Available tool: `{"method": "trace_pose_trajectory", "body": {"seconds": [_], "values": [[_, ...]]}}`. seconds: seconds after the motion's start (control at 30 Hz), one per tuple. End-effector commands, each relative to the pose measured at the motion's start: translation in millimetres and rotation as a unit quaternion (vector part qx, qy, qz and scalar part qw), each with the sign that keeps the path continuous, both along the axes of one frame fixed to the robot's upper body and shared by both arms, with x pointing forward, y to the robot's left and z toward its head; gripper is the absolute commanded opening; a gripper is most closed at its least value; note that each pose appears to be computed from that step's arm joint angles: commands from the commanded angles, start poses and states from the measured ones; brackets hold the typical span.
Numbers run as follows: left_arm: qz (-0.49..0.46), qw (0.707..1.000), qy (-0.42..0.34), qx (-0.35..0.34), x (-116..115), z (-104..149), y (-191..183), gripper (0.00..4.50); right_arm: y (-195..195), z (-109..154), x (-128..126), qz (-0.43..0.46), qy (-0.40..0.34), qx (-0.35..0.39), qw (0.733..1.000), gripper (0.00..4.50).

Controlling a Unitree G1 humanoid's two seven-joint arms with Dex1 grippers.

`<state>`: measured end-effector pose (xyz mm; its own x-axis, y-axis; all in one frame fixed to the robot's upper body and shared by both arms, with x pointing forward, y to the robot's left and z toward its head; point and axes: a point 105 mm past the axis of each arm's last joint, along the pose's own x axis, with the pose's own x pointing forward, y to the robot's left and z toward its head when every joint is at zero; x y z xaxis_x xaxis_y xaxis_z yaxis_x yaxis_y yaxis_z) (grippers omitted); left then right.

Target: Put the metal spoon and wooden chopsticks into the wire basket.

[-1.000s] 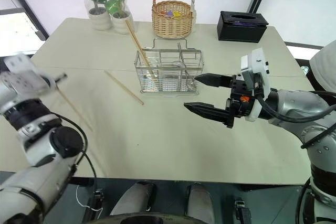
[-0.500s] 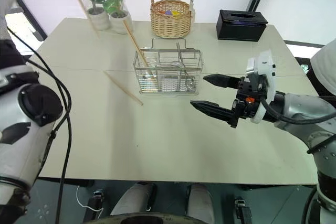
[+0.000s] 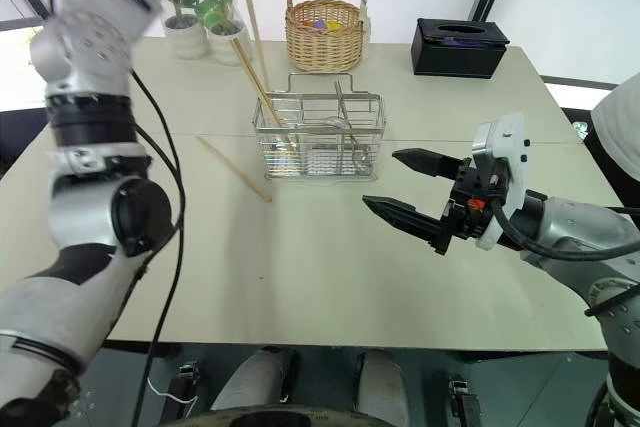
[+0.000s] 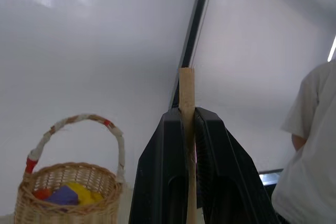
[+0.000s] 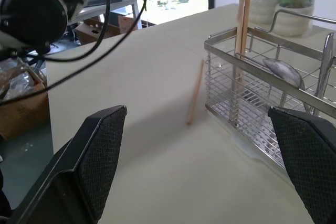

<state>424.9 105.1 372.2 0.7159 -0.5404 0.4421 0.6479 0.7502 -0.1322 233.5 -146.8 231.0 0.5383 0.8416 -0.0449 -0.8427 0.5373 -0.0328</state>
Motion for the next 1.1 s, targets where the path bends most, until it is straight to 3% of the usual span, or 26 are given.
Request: {"method": "trace_pose_trajectory", "body": {"seconds": [0.03,0.37,0.47,0.7,0.87,0.97,1.0,1.1], "values": [[0.007,0.999,-0.024,0.022,0,-9,-8,0.05,2,13,-5,0.002,-0.035,0.005,0.999,4.5],[0.013,0.999,-0.007,0.036,1,-55,-20,0.05,2,18,0,-0.004,-0.036,0.013,0.999,4.5],[0.011,1.0,-0.007,0.028,-3,-55,-19,1.14,2,19,2,-0.003,-0.035,0.015,0.999,4.5],[0.012,1.0,-0.002,0.028,-14,-49,-10,4.48,3,17,7,0.002,-0.03,0.018,0.999,4.5],[0.051,0.999,-0.016,0.002,-19,-13,12,4.48,7,18,11,0.011,-0.032,0.018,0.999,4.5],[0.184,0.982,0.014,-0.044,-8,18,56,4.48,6,19,14,0.014,-0.035,0.018,0.999,4.5],[0.212,0.975,0.026,-0.054,-6,21,66,4.48,7,19,14,0.014,-0.035,0.018,0.999,4.5],[0.341,0.929,0.127,-0.067,9,-8,97,4.48,8,16,16,0.018,-0.034,0.022,0.999,4.5]]}}
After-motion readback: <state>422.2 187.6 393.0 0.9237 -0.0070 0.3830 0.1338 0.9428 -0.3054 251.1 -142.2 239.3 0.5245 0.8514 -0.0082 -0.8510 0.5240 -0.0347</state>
